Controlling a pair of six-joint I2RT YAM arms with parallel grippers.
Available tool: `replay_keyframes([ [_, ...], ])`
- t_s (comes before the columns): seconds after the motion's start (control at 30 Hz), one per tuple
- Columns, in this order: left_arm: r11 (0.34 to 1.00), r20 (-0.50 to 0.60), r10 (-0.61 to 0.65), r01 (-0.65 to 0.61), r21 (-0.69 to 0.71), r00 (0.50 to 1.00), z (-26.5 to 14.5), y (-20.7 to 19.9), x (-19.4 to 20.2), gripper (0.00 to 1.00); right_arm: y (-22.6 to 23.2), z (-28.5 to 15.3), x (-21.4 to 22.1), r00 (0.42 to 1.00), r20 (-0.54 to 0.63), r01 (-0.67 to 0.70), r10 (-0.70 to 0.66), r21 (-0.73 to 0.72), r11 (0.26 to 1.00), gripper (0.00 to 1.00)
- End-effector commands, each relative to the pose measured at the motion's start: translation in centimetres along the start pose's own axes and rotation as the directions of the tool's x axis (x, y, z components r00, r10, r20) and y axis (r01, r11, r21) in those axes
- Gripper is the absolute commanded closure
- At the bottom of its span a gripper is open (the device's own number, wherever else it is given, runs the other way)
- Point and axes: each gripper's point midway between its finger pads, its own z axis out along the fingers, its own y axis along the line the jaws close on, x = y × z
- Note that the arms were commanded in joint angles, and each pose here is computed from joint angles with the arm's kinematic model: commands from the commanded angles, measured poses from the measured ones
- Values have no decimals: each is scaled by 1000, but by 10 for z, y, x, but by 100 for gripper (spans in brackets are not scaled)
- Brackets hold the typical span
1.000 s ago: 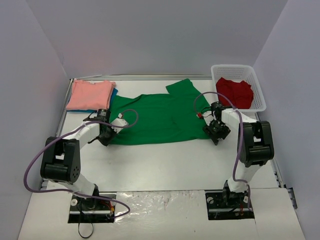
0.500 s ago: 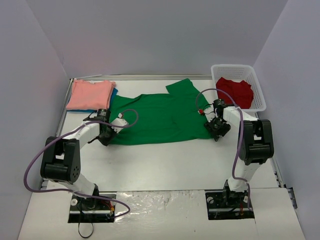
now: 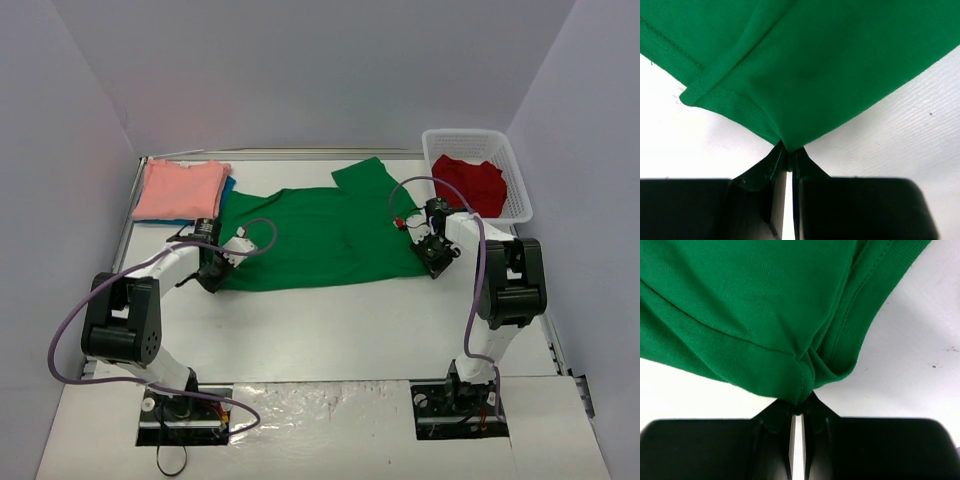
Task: Fold and stack the t-shirts
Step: Fold the flattened tshirt in 1/3 of the way
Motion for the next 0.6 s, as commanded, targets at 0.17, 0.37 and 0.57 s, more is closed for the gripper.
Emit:
replay_keyframes([
  [0.17, 997, 42, 40, -37, -61, 998, -58, 12, -10, 98, -18, -57, -6, 998, 58, -1, -3, 74, 997, 100],
  [0.37, 991, 102, 61, -48, -125, 993, -105, 23, -28, 98, -20, -96, -13, 993, 115, -2, -10, 101, 995, 100],
  [0.57, 990, 90, 66, -54, -134, 994, -112, 16, -16, 98, -8, -111, 12, 995, 97, 15, -25, 105, 994, 100],
])
